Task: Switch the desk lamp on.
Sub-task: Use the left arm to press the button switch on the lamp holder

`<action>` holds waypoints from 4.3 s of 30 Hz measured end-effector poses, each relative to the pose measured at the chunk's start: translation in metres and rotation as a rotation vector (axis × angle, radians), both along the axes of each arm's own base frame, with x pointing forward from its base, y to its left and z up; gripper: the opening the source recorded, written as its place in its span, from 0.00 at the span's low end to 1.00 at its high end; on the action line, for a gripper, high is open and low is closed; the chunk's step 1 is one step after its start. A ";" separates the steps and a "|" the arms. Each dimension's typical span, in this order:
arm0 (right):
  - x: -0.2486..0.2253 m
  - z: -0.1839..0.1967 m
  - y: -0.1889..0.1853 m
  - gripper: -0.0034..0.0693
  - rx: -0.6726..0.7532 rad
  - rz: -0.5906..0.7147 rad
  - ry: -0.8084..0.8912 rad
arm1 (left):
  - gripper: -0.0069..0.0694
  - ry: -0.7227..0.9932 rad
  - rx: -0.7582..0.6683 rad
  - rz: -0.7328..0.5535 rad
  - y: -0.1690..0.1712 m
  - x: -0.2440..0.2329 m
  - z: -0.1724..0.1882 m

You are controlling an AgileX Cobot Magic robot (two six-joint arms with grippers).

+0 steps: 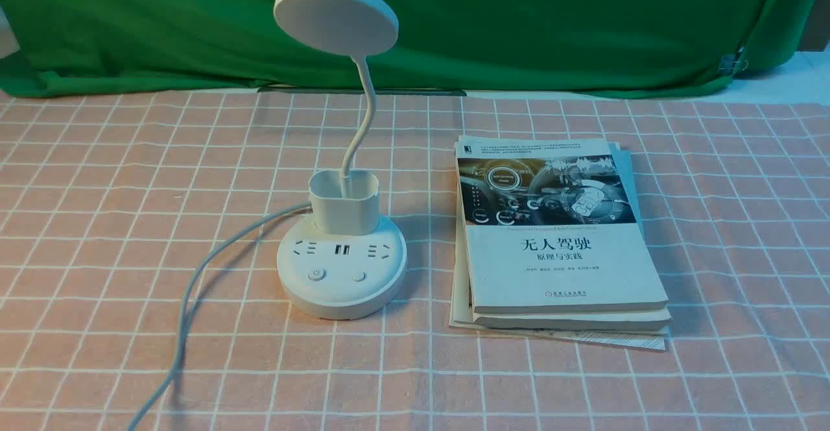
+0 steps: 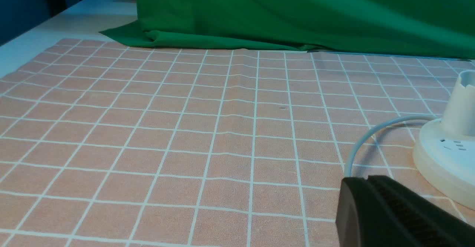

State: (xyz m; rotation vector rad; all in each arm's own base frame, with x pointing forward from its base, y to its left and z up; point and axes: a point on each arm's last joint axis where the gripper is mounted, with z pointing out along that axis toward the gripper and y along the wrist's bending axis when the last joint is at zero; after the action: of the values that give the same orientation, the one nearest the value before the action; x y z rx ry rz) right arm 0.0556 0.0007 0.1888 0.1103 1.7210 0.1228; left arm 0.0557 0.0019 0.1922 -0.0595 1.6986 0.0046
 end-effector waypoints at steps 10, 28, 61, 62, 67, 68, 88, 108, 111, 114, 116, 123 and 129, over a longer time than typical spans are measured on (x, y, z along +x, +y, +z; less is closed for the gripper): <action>0.000 0.000 0.000 0.38 0.000 0.000 0.000 | 0.12 0.000 0.000 0.000 0.000 0.000 0.000; 0.000 0.000 0.000 0.38 0.000 0.000 0.000 | 0.12 0.000 0.000 0.000 0.000 0.000 0.000; 0.000 0.000 0.000 0.38 0.000 0.000 0.000 | 0.12 -0.266 -1.018 -0.159 -0.013 -0.021 0.094; 0.000 0.000 0.000 0.38 0.000 0.000 0.000 | 0.12 -0.283 -0.908 -0.189 -0.016 -0.028 0.115; 0.000 0.000 0.000 0.38 0.000 0.000 0.000 | 0.12 0.019 -0.498 -0.181 -0.023 -0.017 0.175; 0.000 0.000 0.000 0.38 0.000 0.000 0.000 | 0.12 0.107 -0.438 -0.163 -0.022 -0.007 0.181; 0.000 0.000 0.000 0.38 0.000 0.000 0.000 | 0.12 0.996 0.265 -0.592 -0.122 0.165 0.114; 0.000 0.000 0.000 0.38 0.000 0.000 0.000 | 0.12 1.032 0.272 -0.632 -0.201 0.260 0.014; 0.000 0.000 0.000 0.38 0.000 0.000 0.000 | 0.12 1.030 0.296 -0.623 -0.201 0.264 0.008; 0.000 0.000 0.000 0.38 0.000 0.000 0.000 | 0.12 1.008 0.293 -0.616 -0.203 0.268 0.004; 0.000 0.000 0.000 0.38 0.000 0.000 0.000 | 0.12 0.998 0.291 -0.616 -0.203 0.269 0.005; 0.000 0.000 0.000 0.38 0.000 0.000 0.000 | 0.12 0.990 0.290 -0.615 -0.203 0.270 0.005; 0.000 0.000 0.000 0.38 0.000 0.000 0.000 | 0.12 0.989 0.306 -0.615 -0.203 0.270 0.004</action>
State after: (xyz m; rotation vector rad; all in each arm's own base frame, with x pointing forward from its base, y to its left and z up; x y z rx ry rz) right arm 0.0556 0.0007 0.1888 0.1103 1.7210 0.1228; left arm 0.3260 -0.2009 0.1960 0.8146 2.6097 -0.1931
